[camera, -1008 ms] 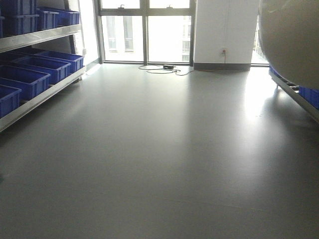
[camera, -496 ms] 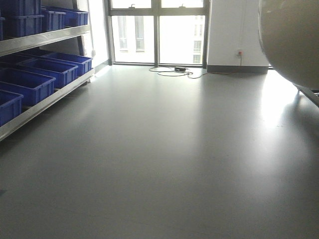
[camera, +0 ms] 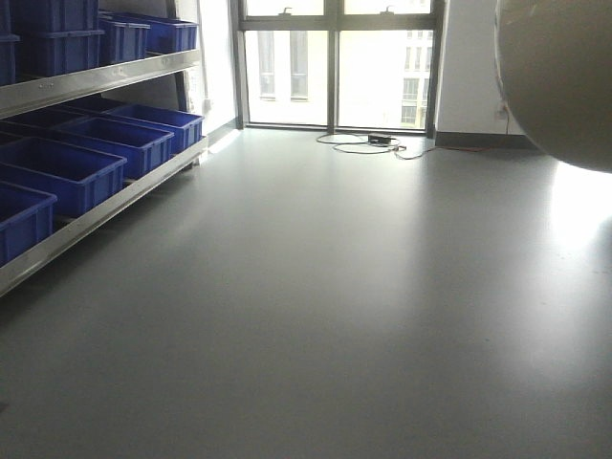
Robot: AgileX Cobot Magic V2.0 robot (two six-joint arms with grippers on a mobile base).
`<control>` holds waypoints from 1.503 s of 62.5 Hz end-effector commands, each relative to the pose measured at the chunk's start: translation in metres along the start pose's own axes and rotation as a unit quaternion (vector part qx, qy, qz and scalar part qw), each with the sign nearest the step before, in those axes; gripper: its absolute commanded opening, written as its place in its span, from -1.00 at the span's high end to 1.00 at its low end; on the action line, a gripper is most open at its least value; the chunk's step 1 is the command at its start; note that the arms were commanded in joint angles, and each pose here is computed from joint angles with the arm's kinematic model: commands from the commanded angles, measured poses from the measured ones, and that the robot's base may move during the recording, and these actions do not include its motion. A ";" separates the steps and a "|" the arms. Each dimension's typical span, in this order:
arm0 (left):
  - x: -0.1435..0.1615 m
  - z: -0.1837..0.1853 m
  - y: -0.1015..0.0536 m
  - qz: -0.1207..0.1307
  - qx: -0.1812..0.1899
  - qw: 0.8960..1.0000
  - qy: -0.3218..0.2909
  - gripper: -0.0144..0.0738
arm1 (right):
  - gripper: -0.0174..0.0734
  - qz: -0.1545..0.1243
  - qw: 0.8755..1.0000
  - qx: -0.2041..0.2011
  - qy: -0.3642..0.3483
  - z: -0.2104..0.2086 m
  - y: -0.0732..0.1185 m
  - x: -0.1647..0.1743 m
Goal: Move white bin to right shelf second layer
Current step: 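Turn the base toward the roller-track shelf rack with blue crates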
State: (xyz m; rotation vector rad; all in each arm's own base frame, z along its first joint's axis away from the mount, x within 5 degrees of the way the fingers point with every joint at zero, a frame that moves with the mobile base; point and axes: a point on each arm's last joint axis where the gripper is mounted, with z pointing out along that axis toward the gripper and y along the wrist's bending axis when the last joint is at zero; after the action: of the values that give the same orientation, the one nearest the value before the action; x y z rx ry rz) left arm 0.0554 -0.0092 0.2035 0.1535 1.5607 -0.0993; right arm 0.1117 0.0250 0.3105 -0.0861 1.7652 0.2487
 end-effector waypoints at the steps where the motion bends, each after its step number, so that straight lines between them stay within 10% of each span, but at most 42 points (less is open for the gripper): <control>1: 0.004 0.000 0.000 -0.005 -0.002 1.000 -0.030 0.48 | 0.49 0.001 0.998 -0.006 -0.063 -0.001 0.002 -0.019; 94: 0.004 0.000 0.000 -0.005 -0.002 1.000 -0.030 0.48 | 0.49 0.001 0.998 -0.006 -0.063 -0.001 0.002 -0.019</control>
State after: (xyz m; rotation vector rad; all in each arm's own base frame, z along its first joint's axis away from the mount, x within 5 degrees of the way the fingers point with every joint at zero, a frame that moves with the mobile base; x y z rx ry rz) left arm 0.0554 -0.0092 0.2035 0.1535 1.5607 -0.0993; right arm 0.1117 0.0250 0.3105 -0.0861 1.7652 0.2487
